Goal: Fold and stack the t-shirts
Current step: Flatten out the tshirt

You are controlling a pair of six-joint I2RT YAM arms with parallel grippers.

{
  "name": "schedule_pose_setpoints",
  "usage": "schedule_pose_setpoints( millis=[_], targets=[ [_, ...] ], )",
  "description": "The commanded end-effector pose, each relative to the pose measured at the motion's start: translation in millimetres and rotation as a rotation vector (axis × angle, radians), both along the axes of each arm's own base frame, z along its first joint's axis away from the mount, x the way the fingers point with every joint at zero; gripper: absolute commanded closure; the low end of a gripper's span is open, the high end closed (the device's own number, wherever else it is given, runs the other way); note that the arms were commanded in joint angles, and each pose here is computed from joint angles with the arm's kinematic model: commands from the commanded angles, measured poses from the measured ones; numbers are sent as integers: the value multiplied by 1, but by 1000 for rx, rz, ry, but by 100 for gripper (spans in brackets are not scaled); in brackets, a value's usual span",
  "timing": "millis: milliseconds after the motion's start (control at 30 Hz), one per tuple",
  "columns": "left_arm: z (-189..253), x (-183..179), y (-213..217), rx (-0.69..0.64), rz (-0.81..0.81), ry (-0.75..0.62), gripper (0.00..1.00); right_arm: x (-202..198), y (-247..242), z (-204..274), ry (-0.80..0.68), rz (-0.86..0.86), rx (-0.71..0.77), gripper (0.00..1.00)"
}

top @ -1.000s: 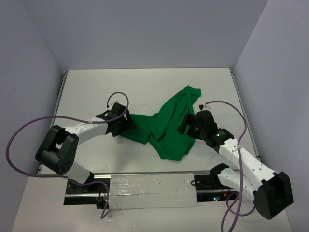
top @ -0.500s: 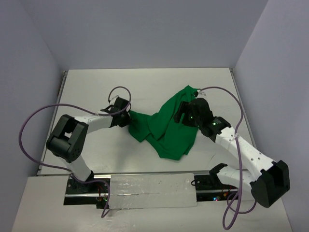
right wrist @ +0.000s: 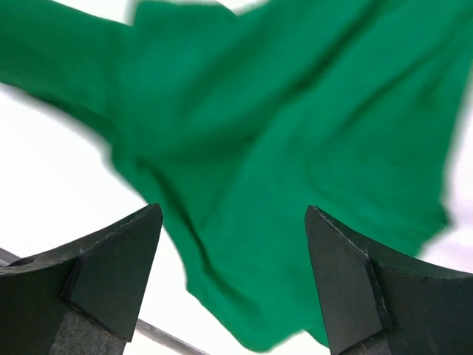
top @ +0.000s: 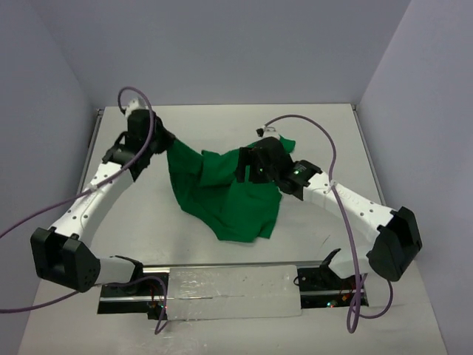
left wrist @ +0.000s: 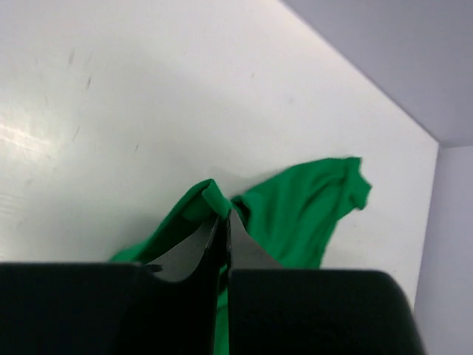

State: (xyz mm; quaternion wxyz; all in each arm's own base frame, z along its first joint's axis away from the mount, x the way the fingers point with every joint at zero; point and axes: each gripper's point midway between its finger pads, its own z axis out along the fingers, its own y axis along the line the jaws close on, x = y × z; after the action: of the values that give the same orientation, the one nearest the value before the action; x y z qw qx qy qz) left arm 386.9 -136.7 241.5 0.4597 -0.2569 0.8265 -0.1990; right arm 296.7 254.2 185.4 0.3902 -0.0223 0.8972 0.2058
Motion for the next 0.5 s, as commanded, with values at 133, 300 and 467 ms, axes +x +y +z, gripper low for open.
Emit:
schedule_pose_setpoints(
  millis=[133,300,467],
  targets=[
    [178,17,-96,-19,-340,-355,90,6,-123,135,-312,-337,276,14],
    [149,26,-236,-117,-591,-302,90,-19,-187,149,-402,-507,196,14],
    [95,9,-323,-109,-708,-186,90,-23,-194,115,-328,-523,133,13]
  ],
)
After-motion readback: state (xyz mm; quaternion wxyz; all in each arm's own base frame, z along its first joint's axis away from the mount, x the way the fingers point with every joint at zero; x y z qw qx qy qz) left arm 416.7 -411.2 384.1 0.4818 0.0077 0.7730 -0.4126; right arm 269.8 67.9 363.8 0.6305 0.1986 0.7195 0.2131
